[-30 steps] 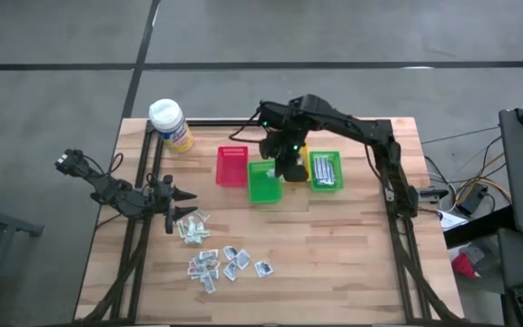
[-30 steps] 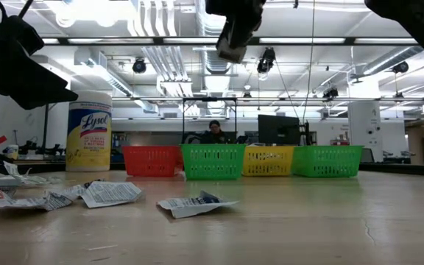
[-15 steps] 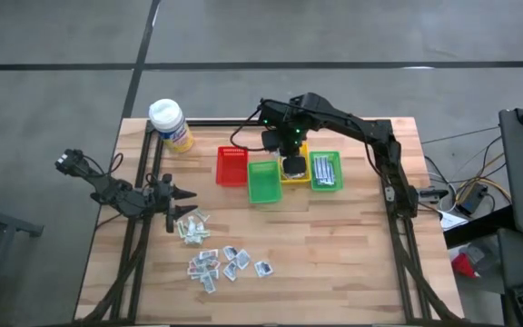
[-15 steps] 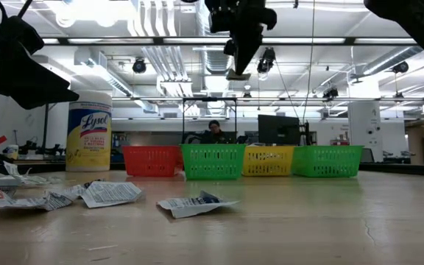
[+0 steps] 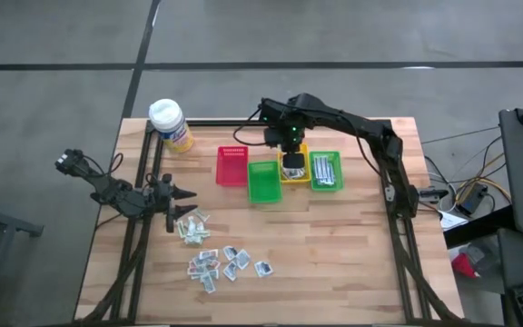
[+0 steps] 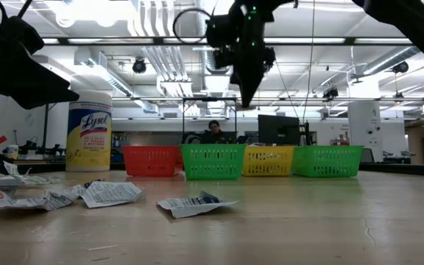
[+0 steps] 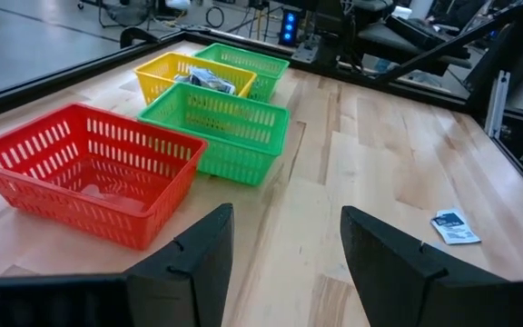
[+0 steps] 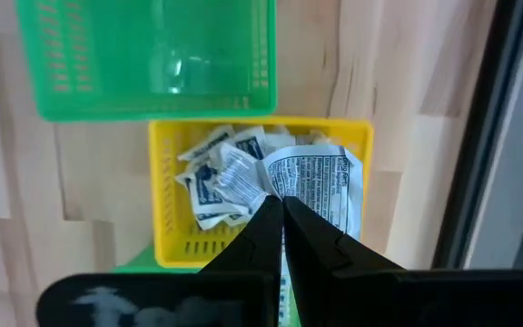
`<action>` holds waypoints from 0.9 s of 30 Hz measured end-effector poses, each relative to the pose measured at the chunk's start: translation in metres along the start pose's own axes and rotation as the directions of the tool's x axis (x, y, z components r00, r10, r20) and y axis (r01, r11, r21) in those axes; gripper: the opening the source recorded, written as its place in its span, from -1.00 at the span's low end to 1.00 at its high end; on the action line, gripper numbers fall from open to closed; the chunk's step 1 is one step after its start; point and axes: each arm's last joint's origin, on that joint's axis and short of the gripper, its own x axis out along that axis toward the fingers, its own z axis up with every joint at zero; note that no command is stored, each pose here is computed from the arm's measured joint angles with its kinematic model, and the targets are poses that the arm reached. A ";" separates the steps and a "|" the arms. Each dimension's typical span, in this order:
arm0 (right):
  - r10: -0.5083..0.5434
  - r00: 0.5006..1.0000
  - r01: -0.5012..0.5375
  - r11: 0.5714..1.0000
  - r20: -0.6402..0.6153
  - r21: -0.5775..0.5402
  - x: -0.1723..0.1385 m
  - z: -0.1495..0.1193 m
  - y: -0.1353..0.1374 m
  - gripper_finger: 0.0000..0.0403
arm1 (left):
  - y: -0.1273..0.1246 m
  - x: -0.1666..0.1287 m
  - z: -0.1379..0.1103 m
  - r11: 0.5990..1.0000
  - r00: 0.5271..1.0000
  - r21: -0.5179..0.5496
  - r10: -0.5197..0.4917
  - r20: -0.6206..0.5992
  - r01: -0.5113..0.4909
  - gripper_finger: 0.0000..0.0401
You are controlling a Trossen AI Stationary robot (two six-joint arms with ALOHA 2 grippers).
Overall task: Pick & Place First Aid Supplies
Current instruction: Put the alcohol pad into the yellow basket
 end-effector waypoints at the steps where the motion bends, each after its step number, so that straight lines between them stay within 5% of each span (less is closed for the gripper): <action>1: 0.005 1.000 -0.004 1.000 -0.013 0.008 0.005 -0.002 -0.003 -0.96 | 0.000 0.000 0.000 1.000 1.000 -0.001 0.005 0.002 -0.005 -0.02; 27: 0.128 0.990 -0.118 0.983 -0.066 0.139 0.093 -0.040 -0.031 -0.96 | 0.001 0.000 0.001 0.999 0.999 0.023 0.044 0.021 -0.044 -0.02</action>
